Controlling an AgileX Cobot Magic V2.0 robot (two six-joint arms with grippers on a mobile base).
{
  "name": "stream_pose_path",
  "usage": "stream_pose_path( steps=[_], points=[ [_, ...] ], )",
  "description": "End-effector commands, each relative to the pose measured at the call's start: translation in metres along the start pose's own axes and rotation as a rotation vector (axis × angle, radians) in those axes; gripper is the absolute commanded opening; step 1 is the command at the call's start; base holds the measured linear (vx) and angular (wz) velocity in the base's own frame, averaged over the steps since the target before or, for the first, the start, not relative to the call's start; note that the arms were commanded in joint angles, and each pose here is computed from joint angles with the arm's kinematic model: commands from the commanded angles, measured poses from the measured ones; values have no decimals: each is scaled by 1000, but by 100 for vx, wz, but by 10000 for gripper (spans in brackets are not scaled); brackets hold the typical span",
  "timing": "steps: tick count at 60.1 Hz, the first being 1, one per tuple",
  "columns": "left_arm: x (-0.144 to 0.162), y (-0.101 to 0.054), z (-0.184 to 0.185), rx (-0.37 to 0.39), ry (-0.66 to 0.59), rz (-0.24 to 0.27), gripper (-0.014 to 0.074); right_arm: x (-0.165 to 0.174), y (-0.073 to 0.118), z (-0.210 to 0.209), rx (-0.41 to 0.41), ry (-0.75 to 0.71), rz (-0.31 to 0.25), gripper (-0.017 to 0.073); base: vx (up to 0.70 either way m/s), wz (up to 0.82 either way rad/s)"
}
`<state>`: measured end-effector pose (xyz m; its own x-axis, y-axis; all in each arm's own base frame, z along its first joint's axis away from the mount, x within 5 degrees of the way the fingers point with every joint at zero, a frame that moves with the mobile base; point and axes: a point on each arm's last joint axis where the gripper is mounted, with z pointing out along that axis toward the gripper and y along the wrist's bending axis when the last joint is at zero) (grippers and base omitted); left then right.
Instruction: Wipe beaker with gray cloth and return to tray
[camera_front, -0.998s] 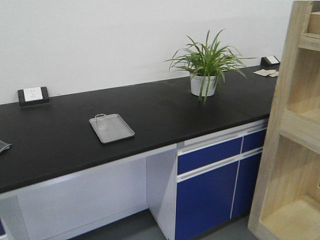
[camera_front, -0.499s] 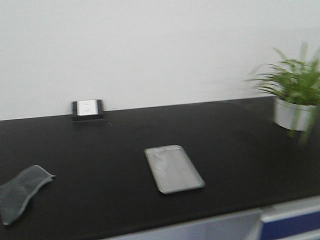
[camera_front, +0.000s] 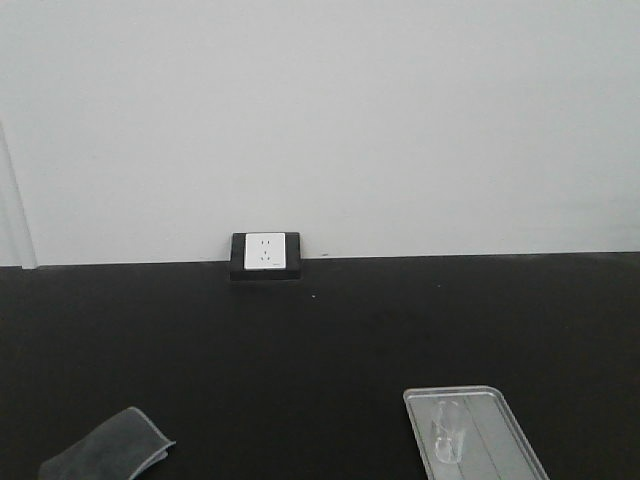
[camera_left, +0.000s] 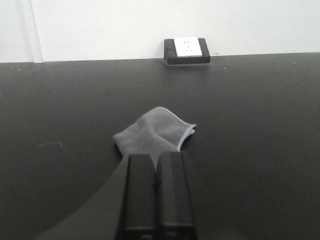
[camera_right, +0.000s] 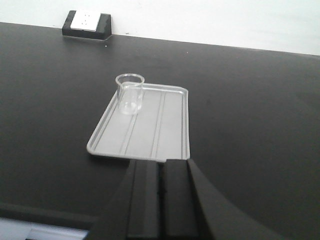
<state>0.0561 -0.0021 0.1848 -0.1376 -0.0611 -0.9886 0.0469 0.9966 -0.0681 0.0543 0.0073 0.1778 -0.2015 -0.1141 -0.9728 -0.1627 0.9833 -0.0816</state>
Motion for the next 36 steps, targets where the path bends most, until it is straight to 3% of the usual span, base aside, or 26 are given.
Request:
stream_pose_path(
  steps=[1,36],
  points=[
    [-12,-2,-2,19,-102,-14,-6,-3,0,0,6,-76,-13,-8,36,6],
    [-12,-2,-2,19,-102,-14,-6,-3,0,0,6,-76,-13,-8,21,14]
  ],
)
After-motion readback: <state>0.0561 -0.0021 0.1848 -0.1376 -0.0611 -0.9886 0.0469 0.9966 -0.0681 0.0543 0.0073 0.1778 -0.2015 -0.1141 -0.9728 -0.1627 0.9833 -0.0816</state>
